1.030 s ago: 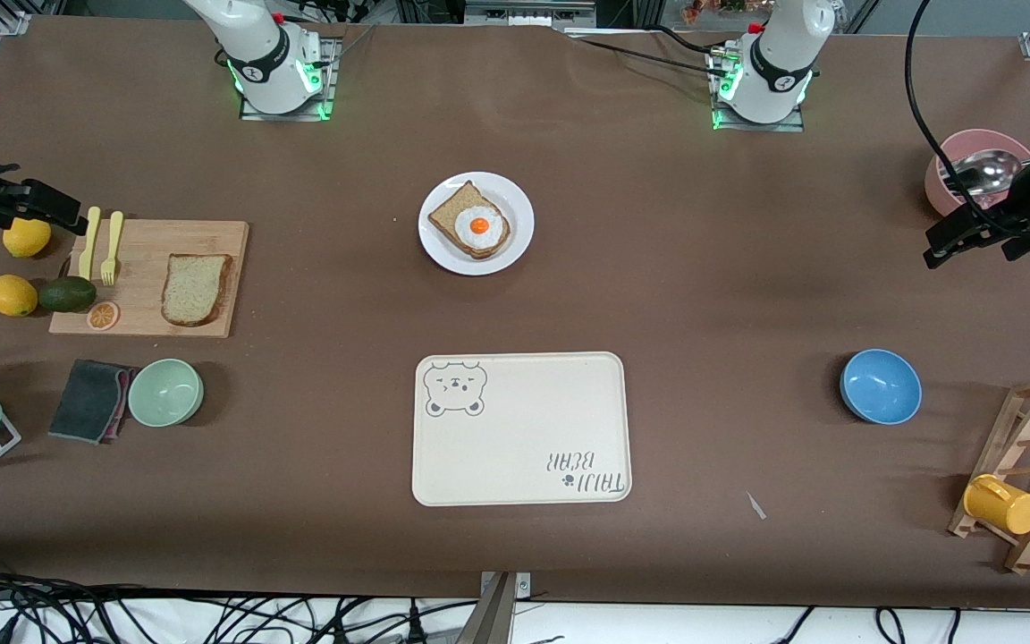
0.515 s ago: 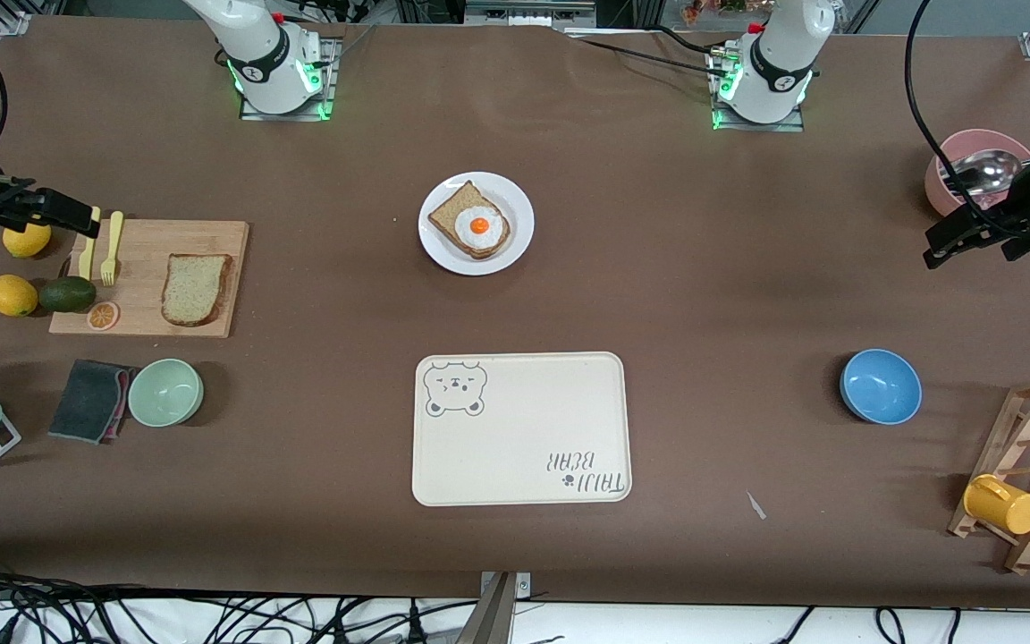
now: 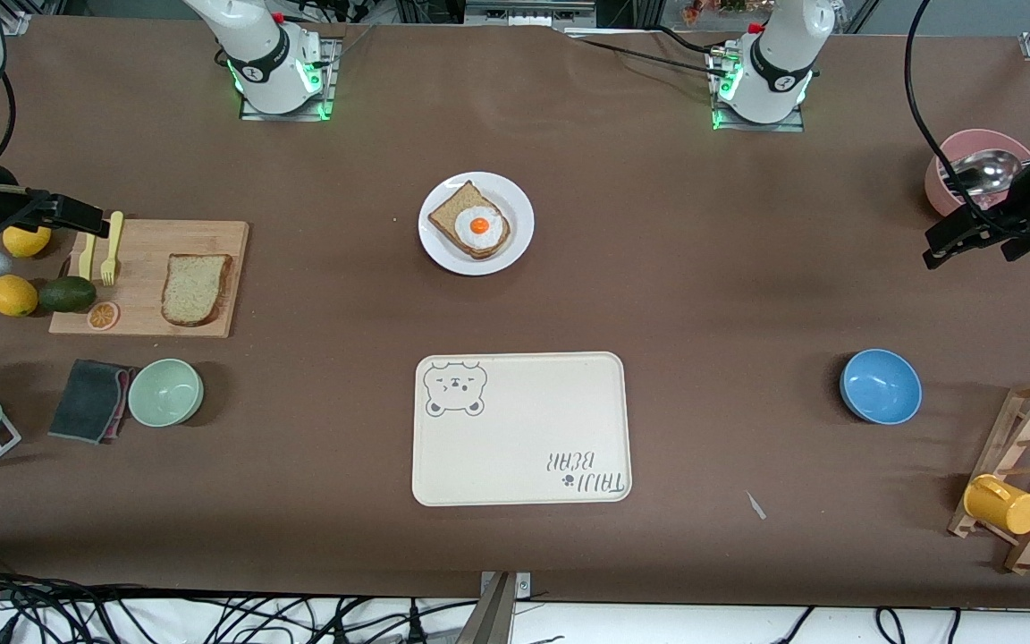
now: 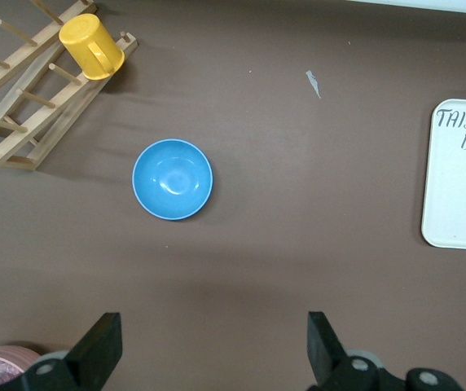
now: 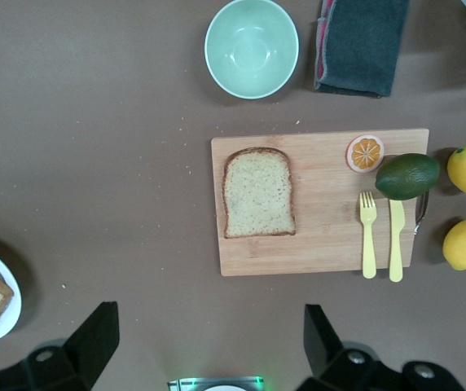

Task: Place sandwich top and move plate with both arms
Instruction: 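Move the right gripper over the bread slice on the cutting board, then lower the right gripper and grasp the bread slice by its edge, then carry the bread slice with the right gripper onto the egg plate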

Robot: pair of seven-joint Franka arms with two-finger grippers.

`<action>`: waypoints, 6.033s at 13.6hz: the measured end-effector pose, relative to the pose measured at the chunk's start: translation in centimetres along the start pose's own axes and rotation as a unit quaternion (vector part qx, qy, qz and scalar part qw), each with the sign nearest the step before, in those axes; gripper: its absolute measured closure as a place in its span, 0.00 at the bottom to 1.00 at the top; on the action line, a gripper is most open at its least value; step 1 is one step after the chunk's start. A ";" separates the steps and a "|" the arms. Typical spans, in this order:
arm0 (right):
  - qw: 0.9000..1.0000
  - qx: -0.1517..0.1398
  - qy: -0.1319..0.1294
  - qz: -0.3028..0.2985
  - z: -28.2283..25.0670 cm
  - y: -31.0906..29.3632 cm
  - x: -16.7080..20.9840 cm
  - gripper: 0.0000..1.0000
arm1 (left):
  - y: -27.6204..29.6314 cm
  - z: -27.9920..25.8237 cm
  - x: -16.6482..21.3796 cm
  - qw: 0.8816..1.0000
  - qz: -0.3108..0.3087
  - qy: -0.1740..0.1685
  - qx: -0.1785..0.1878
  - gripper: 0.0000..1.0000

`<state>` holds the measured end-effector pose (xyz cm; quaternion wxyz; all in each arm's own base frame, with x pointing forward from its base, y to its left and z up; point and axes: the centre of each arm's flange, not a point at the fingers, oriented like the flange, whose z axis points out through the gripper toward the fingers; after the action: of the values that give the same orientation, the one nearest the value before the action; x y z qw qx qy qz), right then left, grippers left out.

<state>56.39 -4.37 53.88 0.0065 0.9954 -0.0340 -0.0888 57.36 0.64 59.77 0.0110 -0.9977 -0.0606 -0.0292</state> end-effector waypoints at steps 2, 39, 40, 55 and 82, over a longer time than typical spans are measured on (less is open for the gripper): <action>1.000 -0.018 -0.001 -0.001 0.2 0.3 0.1 0.00 | 0.0 0.0 0.0 1.000 0.000 0.000 0.000 0.00; 0.990 -0.130 -0.009 -0.059 34.8 -4.6 2.3 0.47 | 0.1 0.1 0.0 1.000 0.001 -0.001 0.000 0.00; 0.990 -0.131 -0.008 -0.060 34.8 -4.5 2.3 0.53 | 0.1 0.1 0.0 1.000 0.001 -0.001 0.000 0.00; 0.985 -0.159 -0.041 -0.052 31.2 -5.2 4.1 0.95 | 0.4 0.1 0.0 1.000 0.003 -0.001 0.000 0.00; 0.989 -0.134 -0.022 0.050 27.3 -54.3 -14.5 0.95 | 0.3 0.0 0.0 1.000 0.003 0.000 0.000 0.00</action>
<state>40.89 50.65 28.52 0.1436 0.9805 -0.0712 -0.1137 57.42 0.34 59.77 0.0109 -0.9978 -0.0581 -0.0294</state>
